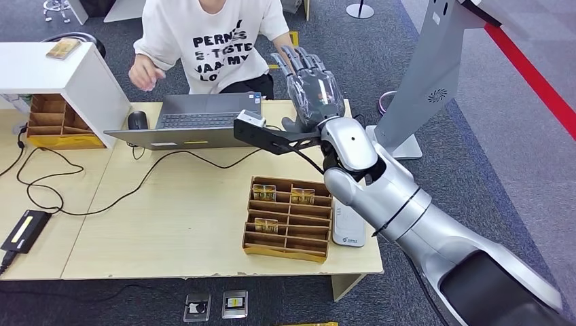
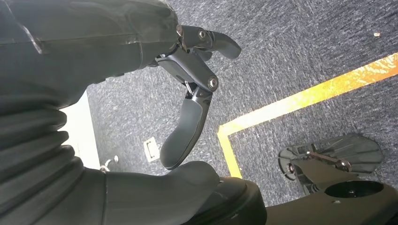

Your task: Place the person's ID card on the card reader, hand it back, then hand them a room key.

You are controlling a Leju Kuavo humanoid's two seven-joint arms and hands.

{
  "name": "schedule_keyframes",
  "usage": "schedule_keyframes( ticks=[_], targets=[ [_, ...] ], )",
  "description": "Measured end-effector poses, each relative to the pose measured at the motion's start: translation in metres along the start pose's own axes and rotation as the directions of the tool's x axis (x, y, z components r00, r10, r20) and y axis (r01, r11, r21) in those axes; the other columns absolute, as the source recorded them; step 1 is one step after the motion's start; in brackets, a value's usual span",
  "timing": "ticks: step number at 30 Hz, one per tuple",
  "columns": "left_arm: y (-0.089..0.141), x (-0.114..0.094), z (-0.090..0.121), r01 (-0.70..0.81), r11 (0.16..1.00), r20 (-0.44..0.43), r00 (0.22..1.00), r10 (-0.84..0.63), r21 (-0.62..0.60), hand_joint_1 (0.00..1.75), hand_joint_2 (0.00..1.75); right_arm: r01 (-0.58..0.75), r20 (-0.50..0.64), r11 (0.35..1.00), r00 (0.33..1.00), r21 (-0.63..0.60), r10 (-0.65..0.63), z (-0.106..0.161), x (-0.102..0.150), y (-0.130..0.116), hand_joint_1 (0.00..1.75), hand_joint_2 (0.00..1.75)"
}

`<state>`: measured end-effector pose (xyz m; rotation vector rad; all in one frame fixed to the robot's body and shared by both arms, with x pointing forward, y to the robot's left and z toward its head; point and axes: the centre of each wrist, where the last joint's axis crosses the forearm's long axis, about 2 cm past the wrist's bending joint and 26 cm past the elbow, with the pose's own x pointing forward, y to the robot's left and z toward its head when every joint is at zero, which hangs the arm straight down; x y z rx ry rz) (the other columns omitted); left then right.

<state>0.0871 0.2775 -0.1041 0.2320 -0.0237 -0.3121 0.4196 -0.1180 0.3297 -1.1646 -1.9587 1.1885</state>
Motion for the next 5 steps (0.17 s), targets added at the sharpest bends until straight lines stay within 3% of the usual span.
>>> schedule_keyframes(
  ticks=[5],
  targets=[
    [0.0, -0.0002, 0.0, -0.004, 1.0, -0.002, 1.0, 0.004, 0.001, 0.0, 1.75, 0.045, -0.013, 0.999, 0.999, -0.017, -0.045, 0.0046, -0.0024, 0.0038, 0.0, 1.75]
  ],
)
